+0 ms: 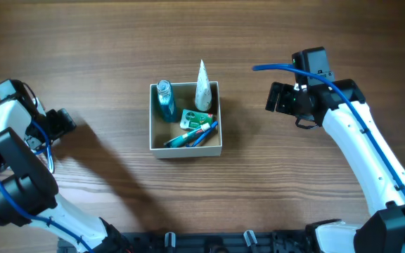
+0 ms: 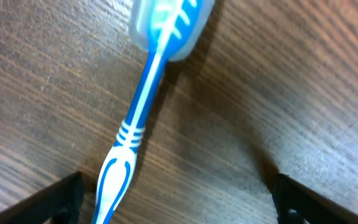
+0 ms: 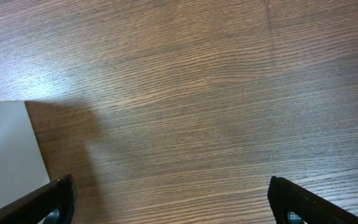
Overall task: Pack container
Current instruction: 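Grasp the blue toothbrush with the left gripper, then lay the toothbrush into the box and withdraw the left gripper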
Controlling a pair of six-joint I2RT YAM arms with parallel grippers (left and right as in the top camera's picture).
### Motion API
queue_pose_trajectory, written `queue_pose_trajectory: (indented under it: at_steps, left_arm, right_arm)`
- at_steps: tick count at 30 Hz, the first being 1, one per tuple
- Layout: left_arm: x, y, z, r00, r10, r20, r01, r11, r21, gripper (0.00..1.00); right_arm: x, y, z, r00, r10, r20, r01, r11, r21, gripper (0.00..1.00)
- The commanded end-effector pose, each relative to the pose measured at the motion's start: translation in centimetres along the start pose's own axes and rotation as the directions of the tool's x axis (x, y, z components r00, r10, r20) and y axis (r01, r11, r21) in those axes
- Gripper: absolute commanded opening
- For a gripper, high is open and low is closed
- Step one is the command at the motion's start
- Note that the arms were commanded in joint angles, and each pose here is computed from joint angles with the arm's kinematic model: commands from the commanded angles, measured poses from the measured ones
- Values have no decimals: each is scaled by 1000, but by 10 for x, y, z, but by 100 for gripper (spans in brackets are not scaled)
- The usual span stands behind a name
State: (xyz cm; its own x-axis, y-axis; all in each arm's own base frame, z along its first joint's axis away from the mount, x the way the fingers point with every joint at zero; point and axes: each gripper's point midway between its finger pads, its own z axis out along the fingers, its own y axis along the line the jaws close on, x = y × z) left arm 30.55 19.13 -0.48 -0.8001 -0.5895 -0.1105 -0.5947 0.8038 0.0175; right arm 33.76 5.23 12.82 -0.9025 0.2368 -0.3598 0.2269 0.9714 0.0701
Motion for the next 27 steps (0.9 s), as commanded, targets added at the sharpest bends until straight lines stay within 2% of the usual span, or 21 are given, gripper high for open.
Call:
queue_pose_trajectory:
  at_steps: [1,2,4,5,9,13,15,17,19,20,21,22,24,25,27]
  left_arm:
    - [10,11,22,998,-29,-55,27,999,-31,70]
    - [10,13,22,998,-34,-56,32,999,-31,62]
    - [11,15,22,997,-39,-60,37,999,-32,37]
    - [12,15,22,997,-40,-63,38,999,-32,34]
    - [13,15,22,997,-40,-67,38,999,-32,4]
    - [9,6,12,998,-35,-46,36,999,13,4]
    - [0,-5,-11,1000,-26,2,26,998,61,4]
    - [-13,-28,-53,996,5,86,-17,991,135,4]
    - [-16,-63,-106,976,76,205,-117,974,193,4]
    - [-10,-87,-132,943,183,277,-242,950,198,4]
    - [0,-113,-158,882,309,356,-389,903,181,4]
    - [23,-153,-195,741,484,465,-599,790,133,4]
    - [55,-189,-226,543,635,550,-783,619,58,4]
    - [92,-219,-246,323,737,593,-908,418,-24,4]
    - [135,-245,-252,111,798,592,-978,193,-77,4]
  right_arm:
    - [0,-4,1,1000,-5,-3,5,1000,18,100]
    - [0,-4,1,1000,-5,-4,5,1000,18,100]
    - [0,-4,1,1000,-5,-4,5,1000,18,100]
    - [0,-4,1,1000,-5,-4,5,1000,18,100]
    - [0,-4,1,1000,-5,-4,5,1000,19,100]
    - [0,-4,1,1000,-5,-5,5,1000,19,100]
    - [0,-4,1,1000,-5,-3,5,1000,19,100]
    - [0,-4,1,1000,-5,-4,5,1000,19,100]
    - [0,-4,1,1000,-5,-3,5,1000,19,100]
    - [0,-4,1,1000,-4,-3,4,1000,20,100]
    - [0,-4,1,1000,-4,-2,4,1000,22,100]
    - [0,-4,1,1000,-4,-1,4,1000,22,100]
    - [-1,-4,1,1000,-1,2,1,1000,21,100]
    - [-2,-4,1,1000,-1,5,1,1000,19,100]
    - [-2,-4,1,1000,-1,5,0,1000,19,100]
